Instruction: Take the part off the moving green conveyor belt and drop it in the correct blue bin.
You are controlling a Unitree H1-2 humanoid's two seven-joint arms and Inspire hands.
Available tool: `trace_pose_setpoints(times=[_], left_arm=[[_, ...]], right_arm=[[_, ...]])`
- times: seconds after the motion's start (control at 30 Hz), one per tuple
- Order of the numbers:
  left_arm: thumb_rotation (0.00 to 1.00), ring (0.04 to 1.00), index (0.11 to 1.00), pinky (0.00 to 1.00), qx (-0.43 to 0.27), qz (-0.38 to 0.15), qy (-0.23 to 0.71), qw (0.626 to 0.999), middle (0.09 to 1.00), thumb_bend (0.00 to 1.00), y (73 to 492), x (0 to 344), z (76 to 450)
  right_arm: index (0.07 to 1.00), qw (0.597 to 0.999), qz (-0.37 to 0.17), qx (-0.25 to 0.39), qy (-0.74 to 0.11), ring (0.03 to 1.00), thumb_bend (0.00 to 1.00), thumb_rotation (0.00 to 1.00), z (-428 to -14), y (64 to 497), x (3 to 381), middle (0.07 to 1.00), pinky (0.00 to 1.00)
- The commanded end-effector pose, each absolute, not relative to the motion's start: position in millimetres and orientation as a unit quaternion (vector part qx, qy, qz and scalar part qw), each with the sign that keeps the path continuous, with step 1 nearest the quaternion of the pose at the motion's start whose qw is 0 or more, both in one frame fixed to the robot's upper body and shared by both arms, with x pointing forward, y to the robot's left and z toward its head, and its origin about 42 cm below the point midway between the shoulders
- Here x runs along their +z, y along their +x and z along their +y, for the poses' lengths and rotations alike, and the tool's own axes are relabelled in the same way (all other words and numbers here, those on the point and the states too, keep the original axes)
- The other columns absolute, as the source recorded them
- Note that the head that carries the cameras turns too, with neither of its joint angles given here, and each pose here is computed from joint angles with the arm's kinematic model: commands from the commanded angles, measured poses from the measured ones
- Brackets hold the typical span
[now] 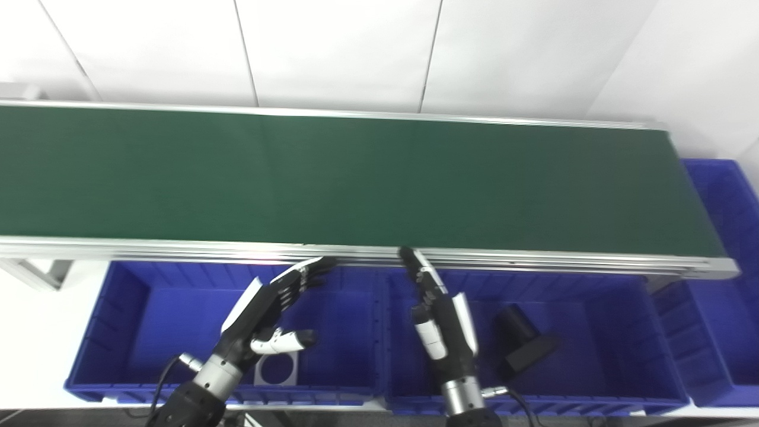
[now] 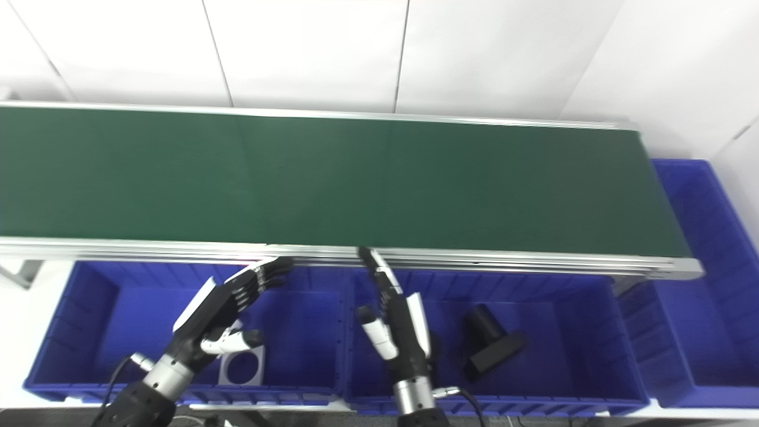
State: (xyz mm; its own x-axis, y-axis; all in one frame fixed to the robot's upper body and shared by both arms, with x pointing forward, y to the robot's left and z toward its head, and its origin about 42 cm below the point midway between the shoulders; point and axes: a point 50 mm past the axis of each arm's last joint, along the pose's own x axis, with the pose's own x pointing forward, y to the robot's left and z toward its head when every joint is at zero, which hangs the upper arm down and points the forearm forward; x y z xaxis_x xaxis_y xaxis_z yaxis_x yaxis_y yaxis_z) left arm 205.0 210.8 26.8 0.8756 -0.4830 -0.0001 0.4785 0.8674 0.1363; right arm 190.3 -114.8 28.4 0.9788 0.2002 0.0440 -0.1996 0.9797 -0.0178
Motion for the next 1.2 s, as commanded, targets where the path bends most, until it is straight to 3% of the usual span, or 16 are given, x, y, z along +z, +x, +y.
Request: trace_pose_setpoints(times=[0.0, 0.13, 0.37, 0.67, 0.8, 1.17], left_arm=[[0.68, 0.92, 0.86, 0.87, -0.246, -0.049, 0.091, 0.964, 0.919, 0.93, 215, 34, 208], [0.74, 0.945, 0.894, 0.9, -0.233, -0.042, 0.11, 0.965, 0.951, 0.92, 210, 27, 198], [0.76, 0.982, 0.891, 0.96, -0.204, -0.05, 0.108, 0.972, 0.966, 0.91, 198, 23, 170], [0.86, 0.987, 0.919, 0.96, -0.187, -0.089, 0.125, 0.97, 0.979, 0.85, 193, 29, 144], [0.9, 1.0, 0.974, 1.0, -0.192, -0.098, 0.121, 0.969, 1.0, 0.87, 190, 31, 136], [0.94, 1.0, 1.0, 1.0, -0.203, -0.112, 0.108, 0.967, 1.0, 0.91, 190, 39, 126]], right_arm=[[0.909, 0.993, -0.064, 0.097, -0.001, 0.96, 0.84, 0.96, -112, 197, 39, 0.931, 0.98], [0.902, 0.994, -0.061, 0.094, -0.004, 0.95, 0.84, 0.96, -116, 195, 37, 0.928, 0.95], [0.908, 0.994, -0.058, 0.087, -0.012, 0.943, 0.87, 0.97, -134, 189, 35, 0.926, 0.96], [0.903, 0.994, -0.06, 0.084, -0.034, 0.939, 0.88, 0.99, -155, 183, 35, 0.926, 0.94], [0.904, 0.993, -0.059, 0.09, -0.041, 0.941, 0.88, 1.0, -161, 182, 35, 0.932, 0.93], [0.904, 0.992, -0.057, 0.101, -0.046, 0.95, 0.9, 0.99, -168, 179, 34, 0.94, 0.96]])
